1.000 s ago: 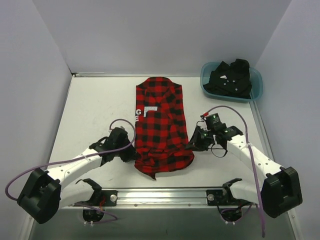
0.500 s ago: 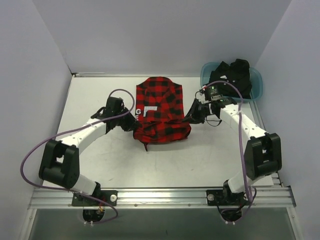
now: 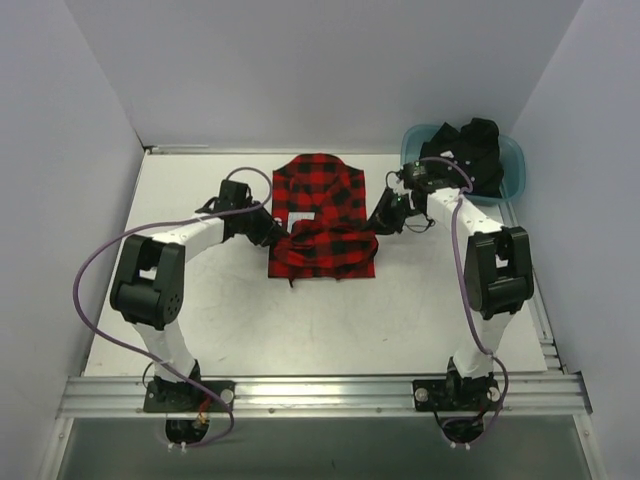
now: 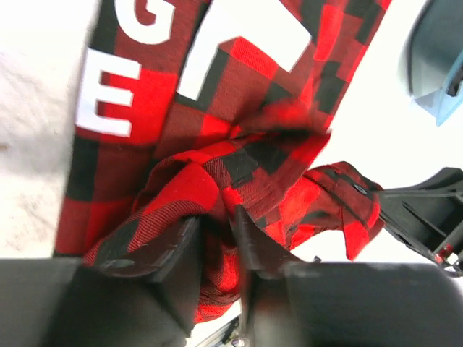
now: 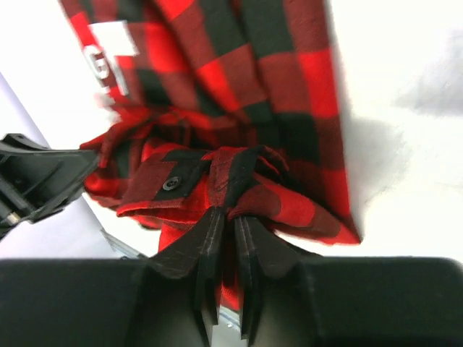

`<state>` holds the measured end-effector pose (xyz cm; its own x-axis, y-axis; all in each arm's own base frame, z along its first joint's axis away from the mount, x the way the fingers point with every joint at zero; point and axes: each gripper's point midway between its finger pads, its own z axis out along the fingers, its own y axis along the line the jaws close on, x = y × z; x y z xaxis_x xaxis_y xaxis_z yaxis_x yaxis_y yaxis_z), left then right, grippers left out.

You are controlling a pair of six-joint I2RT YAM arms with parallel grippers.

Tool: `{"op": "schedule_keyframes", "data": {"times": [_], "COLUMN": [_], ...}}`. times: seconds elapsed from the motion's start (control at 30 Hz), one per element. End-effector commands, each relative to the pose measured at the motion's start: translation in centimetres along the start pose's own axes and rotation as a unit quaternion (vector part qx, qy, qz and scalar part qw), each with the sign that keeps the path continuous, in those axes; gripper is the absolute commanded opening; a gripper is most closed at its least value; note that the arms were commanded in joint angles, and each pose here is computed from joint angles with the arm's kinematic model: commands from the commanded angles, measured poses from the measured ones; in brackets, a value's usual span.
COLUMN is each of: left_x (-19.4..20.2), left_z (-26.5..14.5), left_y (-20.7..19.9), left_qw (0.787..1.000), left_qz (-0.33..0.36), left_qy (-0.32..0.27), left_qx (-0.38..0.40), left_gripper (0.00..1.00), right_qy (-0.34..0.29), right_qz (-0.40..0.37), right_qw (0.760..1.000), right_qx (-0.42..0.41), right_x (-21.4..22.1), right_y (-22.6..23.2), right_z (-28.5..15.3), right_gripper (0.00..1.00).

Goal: Fold and stack the long sleeve shirts
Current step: Fold the shirt

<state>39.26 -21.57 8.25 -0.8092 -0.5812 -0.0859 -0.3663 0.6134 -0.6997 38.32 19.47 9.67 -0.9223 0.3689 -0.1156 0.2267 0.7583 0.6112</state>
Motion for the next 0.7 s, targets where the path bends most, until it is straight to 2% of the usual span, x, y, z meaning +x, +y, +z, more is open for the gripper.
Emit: {"op": "schedule_keyframes", "data": {"times": [0.0,0.03,0.07,0.1,0.13,0.17,0.27,0.3,0.47,0.5,0.67], "left_x": [-1.3,-1.4,-1.3,-1.4,-1.6,-1.8,-2.5,-3.0,-3.0,-2.9,1.3], "left_z": [0.4,0.6,0.5,0.3,0.1,-0.6,-2.3,-3.8,-9.0,-9.3,-11.0], "left_y": [-1.3,-1.3,-1.2,-1.3,-1.7,-2.5,-3.7,-4.9,-5.7,-4.6,-1.7], "left_qw": [1.000,0.999,0.999,0.999,0.998,0.998,0.996,0.993,0.984,0.982,0.979], "left_qz": [0.007,0.005,0.002,-0.001,0.002,0.010,0.037,0.060,0.111,0.122,0.151], "left_qy": [-0.008,-0.010,-0.009,-0.011,-0.015,-0.021,-0.040,-0.062,-0.126,-0.136,-0.133], "left_qx": [0.030,0.036,0.041,0.046,0.053,0.064,0.071,0.081,0.066,0.048,0.019], "left_gripper": [0.37,0.49,0.54,0.58,0.67,0.72,0.93,0.97,0.97,0.97,0.97], "right_qy": [0.002,0.002,0.000,-0.006,-0.012,-0.022,-0.056,-0.064,-0.098,-0.101,-0.090], "right_qz": [0.004,0.004,0.004,-0.003,-0.008,-0.012,-0.032,-0.037,-0.068,-0.071,-0.105], "right_qw": [1.000,1.000,1.000,1.000,1.000,1.000,0.998,0.997,0.993,0.992,0.989], "right_qx": [-0.004,0.000,0.005,0.006,0.006,0.010,0.010,0.014,0.018,0.023,0.049], "right_x": [-0.9,-1.0,-1.0,-1.2,-1.4,-1.7,-2.6,-2.5,-1.3,-0.5,3.4], "right_y": [0.2,-0.1,-0.3,-0.3,-0.2,-0.2,0.3,0.1,0.5,-0.1,-1.5], "right_z": [0.8,1.1,1.2,0.9,0.6,0.3,-1.9,-2.5,-5.7,-6.2,-5.9], "right_gripper": [0.18,0.22,0.34,0.39,0.43,0.51,0.63,0.65,0.70,0.70,0.69]}}
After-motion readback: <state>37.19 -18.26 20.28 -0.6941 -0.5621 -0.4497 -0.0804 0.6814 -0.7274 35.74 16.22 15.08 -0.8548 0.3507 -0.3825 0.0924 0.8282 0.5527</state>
